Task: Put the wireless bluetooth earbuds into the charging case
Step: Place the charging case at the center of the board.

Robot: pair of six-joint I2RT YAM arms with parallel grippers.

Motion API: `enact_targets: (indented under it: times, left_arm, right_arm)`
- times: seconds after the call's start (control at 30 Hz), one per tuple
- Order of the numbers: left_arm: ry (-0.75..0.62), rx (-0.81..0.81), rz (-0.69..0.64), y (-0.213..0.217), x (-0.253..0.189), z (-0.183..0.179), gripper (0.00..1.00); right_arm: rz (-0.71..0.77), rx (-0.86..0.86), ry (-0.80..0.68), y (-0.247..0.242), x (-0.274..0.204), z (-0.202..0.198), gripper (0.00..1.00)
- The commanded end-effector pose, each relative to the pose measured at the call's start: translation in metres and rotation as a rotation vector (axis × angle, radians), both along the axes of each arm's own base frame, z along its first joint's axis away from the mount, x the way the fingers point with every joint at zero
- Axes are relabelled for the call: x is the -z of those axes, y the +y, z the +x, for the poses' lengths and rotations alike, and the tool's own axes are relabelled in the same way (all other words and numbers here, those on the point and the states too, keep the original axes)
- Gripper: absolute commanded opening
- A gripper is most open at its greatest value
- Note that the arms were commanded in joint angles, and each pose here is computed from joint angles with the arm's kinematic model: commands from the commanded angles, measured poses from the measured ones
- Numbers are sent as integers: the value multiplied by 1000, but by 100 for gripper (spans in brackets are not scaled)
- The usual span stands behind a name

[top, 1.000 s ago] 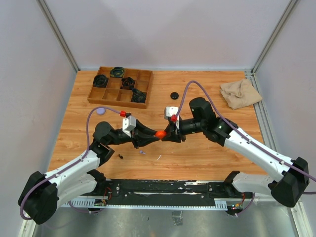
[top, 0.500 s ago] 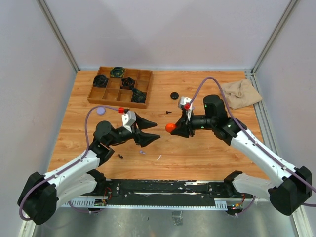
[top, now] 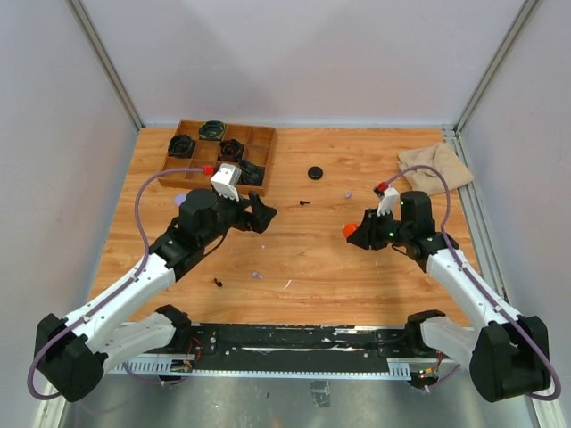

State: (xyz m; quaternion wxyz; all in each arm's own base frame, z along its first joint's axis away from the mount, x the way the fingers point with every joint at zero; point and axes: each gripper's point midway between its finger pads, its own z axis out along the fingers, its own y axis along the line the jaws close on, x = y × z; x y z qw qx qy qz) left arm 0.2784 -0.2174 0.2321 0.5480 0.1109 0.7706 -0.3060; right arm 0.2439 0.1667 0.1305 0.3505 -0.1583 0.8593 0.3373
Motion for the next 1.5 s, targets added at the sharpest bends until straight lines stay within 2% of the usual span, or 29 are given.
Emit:
enact_targets:
  times: [0.0, 0.3, 0.5, 0.73, 0.97, 1.07, 1.17, 1.47]
  left_arm:
    - [167, -167, 93, 34, 26, 3, 92]
    - [273, -330, 144, 94, 31, 21, 95]
    - [305, -478, 226, 137, 37, 32, 96]
    - [299, -578, 237, 166, 52, 31, 98]
    - [290, -615, 257, 176, 53, 29, 98]
    - [287, -599, 256, 173, 54, 29, 98]
    - [286, -600, 255, 174, 54, 29, 98]
    - [293, -617, 264, 177, 57, 30, 98]
  right_arm:
    - [12, 208, 80, -32, 17, 12, 6]
    - [79, 456, 198, -87, 43, 34, 9]
    - [87, 520, 282, -107, 65, 47, 11]
    - [100, 564, 351, -125, 89, 56, 16]
    - [92, 598, 418, -133, 107, 54, 34]
    - [64, 617, 415, -139, 107, 52, 52]
    - [29, 643, 418, -145, 106, 49, 65]
    - [-77, 712, 355, -161, 89, 37, 84]
